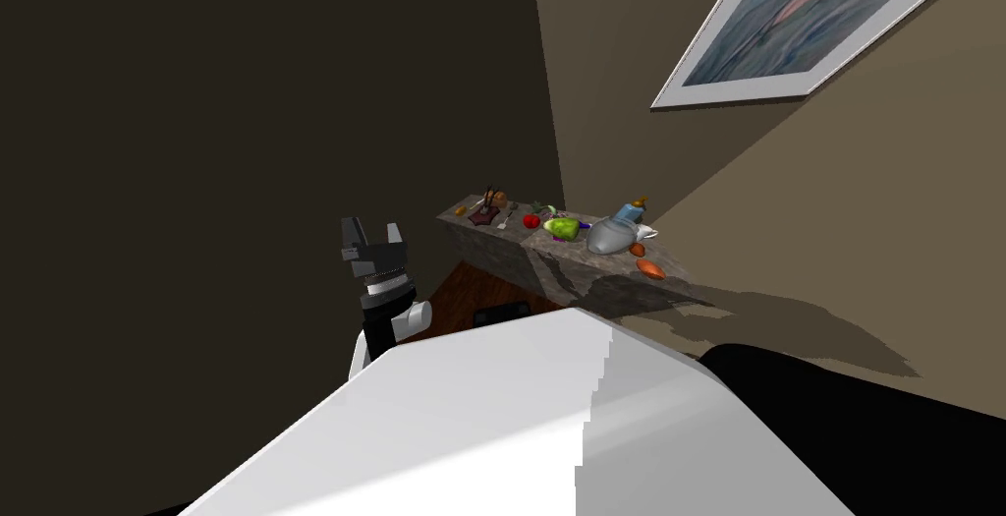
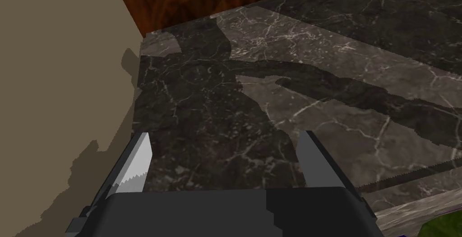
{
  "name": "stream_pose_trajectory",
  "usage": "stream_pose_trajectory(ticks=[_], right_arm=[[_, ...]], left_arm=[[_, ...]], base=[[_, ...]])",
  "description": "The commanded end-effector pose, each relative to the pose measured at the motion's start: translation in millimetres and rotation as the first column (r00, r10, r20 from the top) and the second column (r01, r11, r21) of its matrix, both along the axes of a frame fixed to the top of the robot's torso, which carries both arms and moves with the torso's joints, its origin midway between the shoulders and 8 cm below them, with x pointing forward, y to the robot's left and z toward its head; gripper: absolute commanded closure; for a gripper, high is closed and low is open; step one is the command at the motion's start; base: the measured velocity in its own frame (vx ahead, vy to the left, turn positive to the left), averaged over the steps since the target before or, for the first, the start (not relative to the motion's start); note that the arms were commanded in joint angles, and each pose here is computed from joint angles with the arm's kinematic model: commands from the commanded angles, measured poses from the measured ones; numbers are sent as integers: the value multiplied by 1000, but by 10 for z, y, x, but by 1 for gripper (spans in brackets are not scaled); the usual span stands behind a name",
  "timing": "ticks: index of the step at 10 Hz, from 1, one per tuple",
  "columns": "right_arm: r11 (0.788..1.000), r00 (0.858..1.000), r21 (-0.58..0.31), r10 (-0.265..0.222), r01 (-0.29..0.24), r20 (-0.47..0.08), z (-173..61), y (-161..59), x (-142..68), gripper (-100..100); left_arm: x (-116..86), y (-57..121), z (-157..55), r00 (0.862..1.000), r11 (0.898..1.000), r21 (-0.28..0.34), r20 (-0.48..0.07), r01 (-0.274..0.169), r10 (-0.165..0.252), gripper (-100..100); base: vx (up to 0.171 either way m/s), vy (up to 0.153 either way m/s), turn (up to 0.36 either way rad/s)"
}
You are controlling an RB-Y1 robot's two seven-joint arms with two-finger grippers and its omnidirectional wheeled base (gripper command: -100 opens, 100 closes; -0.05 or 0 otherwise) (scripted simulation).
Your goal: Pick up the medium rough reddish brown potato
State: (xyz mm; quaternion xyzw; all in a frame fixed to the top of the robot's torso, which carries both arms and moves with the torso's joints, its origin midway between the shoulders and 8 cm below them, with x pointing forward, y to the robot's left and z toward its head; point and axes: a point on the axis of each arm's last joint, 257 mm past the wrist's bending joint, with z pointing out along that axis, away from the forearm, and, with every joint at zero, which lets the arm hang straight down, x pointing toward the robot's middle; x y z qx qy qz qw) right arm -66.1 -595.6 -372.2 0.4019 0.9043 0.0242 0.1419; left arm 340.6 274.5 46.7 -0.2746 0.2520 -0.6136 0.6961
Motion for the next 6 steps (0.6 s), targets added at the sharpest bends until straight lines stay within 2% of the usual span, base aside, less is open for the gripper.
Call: stream_pose_trajectory(ticks=[1,4,6], right_arm=[[999,999,-26,24,-24,-27,91,-147,17,-100],[989,993,-128,68,-80,-97,313,-684,106,-100],[988,992,-129,75,-88,-100,320,-694,127,-100]], left_arm=[[0,0,0,1000,1000,0,0,0,0,0],[0,0,0,1000,1000,0,0,0,0,0],[0,1,0,1000,1000,0,0,0,0,0]], base=[[39,-27,120],[58,-67,167],[43,-50,29]])
